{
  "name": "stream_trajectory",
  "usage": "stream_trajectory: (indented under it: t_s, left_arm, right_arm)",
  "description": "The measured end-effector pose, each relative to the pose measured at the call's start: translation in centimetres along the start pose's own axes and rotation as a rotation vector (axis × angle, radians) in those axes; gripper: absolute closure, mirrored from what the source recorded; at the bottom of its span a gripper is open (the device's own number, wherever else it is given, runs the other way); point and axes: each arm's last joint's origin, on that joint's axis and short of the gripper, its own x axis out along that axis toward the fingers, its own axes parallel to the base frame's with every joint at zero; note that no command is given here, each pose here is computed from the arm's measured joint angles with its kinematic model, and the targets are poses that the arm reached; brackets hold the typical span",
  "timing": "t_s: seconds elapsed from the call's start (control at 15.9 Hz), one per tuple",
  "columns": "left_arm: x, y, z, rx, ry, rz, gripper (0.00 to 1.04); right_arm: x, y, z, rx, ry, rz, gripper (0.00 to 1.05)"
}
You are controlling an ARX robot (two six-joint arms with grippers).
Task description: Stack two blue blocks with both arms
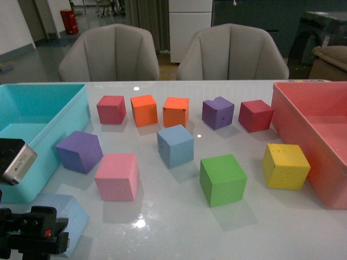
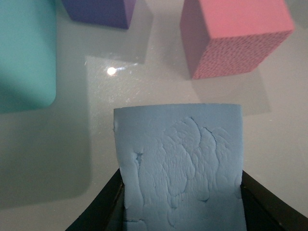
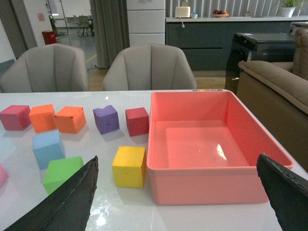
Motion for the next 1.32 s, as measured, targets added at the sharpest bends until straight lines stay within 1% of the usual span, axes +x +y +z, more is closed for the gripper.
stream_trajectory:
  t_s: [0.06, 0.13, 0.25, 0.31, 0.38, 0.44, 0.57, 0.75, 0.94, 1.01, 1.13, 1.32]
  left_arm:
    - [-0.8, -0.6, 0.8, 0.016, -0.018, -0.014, 0.57]
    - [-1.3, -1.2, 1.8, 0.032, -0.042, -0.025, 0.61]
    - [-2.0, -3.0, 4.8, 0.063, -0.098, -0.041, 0.65]
    - [-1.9, -4.1, 6.2, 0.079, -0.113, -0.050, 0.66]
    - [-0.8, -7.2, 9.2, 0.116, -0.120, -0.070, 0.66]
    - [0.2, -9.3, 10.8, 0.144, -0.117, -0.071, 0.66]
    - [1.8, -12.7, 13.4, 0.184, -0.111, -0.084, 0.66]
    - [4.0, -15.6, 16.2, 0.208, -0.105, -0.083, 0.66]
    - [6.9, -17.0, 17.9, 0.225, -0.071, -0.045, 0.66]
    - [8.1, -17.0, 18.4, 0.223, -0.054, -0.032, 0.66]
    - [10.0, -16.7, 18.8, 0.218, -0.022, -0.008, 0.68]
    - [10.7, -15.3, 19.1, 0.200, -0.008, 0.017, 0.69]
  right_arm:
    - [0.0, 0.0, 0.0, 0.000, 0.000, 0.000, 0.06]
    - [0.0, 0.0, 0.0, 0.000, 0.000, 0.000, 0.06]
    - [0.0, 0.0, 0.0, 0.000, 0.000, 0.000, 0.06]
    - [0.0, 0.0, 0.0, 0.000, 0.000, 0.000, 0.06]
    - [0.0, 0.0, 0.0, 0.000, 0.000, 0.000, 0.06]
    - [0.0, 0.0, 0.0, 0.000, 0.000, 0.000, 0.06]
    - [0.0, 0.0, 0.0, 0.000, 0.000, 0.000, 0.06]
    - [0.0, 0.0, 0.0, 0.000, 0.000, 0.000, 0.06]
    - [0.0, 0.0, 0.0, 0.000, 0.000, 0.000, 0.06]
    - [0.0, 0.0, 0.0, 0.000, 0.000, 0.000, 0.06]
    - [0.0, 0.0, 0.0, 0.000, 0.000, 0.000, 0.06]
    - [0.0, 0.0, 0.0, 0.000, 0.000, 0.000, 0.06]
